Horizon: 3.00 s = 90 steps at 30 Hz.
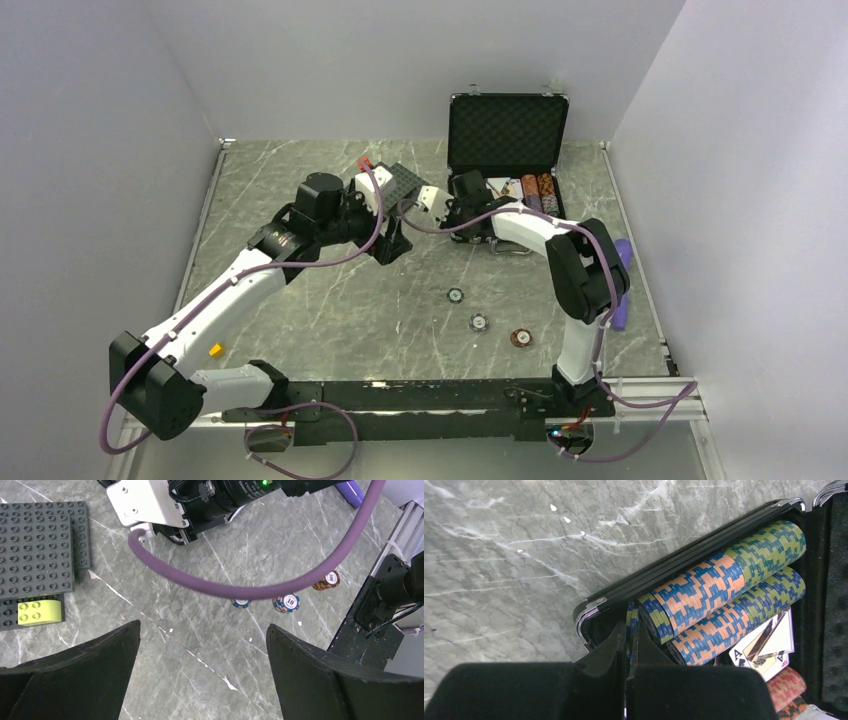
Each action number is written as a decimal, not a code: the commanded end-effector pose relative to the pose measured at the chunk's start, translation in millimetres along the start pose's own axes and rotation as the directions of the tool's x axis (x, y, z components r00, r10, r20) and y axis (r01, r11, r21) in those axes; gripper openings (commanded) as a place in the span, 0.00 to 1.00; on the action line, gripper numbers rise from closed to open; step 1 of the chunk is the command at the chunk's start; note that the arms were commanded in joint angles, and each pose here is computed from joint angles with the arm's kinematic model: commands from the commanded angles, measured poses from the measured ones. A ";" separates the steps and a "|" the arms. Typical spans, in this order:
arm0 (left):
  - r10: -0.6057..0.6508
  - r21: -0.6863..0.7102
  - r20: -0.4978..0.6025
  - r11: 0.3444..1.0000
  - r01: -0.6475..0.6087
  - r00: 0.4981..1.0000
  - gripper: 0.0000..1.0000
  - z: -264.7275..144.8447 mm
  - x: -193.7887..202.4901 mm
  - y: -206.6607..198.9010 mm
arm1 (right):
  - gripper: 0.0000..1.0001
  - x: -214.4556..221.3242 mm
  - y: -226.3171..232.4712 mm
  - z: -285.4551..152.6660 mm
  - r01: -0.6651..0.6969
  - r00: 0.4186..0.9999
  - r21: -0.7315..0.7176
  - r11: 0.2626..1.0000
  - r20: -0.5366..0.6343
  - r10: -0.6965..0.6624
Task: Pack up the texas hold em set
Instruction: Place the poker chip in the chip case.
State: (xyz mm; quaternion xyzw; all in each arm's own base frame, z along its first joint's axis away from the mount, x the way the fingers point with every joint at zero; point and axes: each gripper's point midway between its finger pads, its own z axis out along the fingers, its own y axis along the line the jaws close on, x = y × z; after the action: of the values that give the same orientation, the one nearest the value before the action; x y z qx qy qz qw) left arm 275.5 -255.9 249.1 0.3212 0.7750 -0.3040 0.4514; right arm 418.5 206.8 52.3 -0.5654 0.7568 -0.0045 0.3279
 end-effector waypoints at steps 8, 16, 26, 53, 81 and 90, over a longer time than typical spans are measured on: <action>-0.012 0.028 0.043 1.000 0.011 0.999 0.99 2.5 -12.0 -2.1 | 0.20 -8.4 -26.1 -1.4 0.139 0.990 0.231 0.963 -0.053 -0.130; -0.017 0.028 0.038 0.999 0.016 0.999 0.99 4.3 -10.7 -0.7 | 0.31 -6.0 -28.3 -1.7 0.149 0.987 0.265 0.953 -0.101 -0.126; -0.027 0.021 0.027 0.999 0.026 0.999 0.99 7.6 -7.4 2.3 | 0.39 -9.7 -30.4 -15.3 0.162 0.986 0.323 0.933 -0.088 -0.140; -0.037 0.021 0.016 0.999 0.036 0.999 0.99 9.5 -5.3 5.4 | 0.43 -17.4 -33.5 -9.6 0.152 0.988 0.349 0.925 -0.047 -0.145; 0.034 -0.130 0.053 0.991 -0.027 0.998 0.99 -1.7 -6.2 30.2 | 0.56 -58.5 -24.6 -81.4 -0.135 0.941 0.349 0.927 0.338 0.010; 0.068 -0.205 -0.062 0.976 -0.079 0.996 0.98 30.1 18.4 8.1 | 0.71 -37.9 -47.9 -187.5 -0.673 0.623 0.213 0.709 0.679 0.388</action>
State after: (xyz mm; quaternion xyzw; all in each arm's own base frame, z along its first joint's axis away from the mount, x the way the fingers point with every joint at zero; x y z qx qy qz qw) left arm 292.8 -244.8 222.9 0.2944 0.8017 -0.2260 0.4684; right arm 377.4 173.3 183.8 -0.3334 0.7337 -0.0012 0.5920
